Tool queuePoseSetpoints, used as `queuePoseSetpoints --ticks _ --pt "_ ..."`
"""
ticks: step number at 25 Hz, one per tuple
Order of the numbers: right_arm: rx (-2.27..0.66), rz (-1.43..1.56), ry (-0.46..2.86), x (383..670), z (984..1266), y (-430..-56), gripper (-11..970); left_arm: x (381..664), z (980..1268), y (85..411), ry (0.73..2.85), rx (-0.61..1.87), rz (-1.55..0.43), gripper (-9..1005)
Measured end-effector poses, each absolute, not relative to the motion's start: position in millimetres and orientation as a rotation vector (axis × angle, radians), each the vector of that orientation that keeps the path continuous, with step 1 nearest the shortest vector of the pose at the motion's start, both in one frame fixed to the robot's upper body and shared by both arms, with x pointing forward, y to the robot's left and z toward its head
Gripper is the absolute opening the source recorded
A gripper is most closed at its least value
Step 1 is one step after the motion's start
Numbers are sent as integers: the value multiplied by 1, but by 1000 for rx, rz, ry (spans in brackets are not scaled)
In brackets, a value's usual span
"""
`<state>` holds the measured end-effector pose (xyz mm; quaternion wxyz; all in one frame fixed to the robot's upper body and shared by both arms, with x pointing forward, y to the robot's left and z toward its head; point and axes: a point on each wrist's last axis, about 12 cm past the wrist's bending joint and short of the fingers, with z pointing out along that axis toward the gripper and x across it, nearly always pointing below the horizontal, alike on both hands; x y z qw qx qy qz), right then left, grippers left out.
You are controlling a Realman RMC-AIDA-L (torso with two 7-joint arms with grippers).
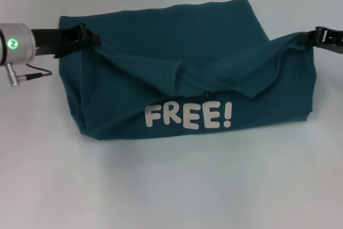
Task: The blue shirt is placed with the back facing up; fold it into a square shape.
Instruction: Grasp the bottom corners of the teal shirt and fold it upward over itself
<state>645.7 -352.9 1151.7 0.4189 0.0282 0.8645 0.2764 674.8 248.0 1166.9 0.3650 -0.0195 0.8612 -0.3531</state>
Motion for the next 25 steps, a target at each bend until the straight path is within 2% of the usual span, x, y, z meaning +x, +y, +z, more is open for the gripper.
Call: queuePoseSetpoints --ticks 11,20,25 --pt "-49 660 2170 672 1166 -319 35 687 1184 225 2187 28 -902 3" --pt "-64 476 2213 687 1145 -300 35 692 1157 198 2205 82 -705 4" --pt "-79 405 2184 696 1149 -294 35 696 1160 189 2170 103 -654 3"
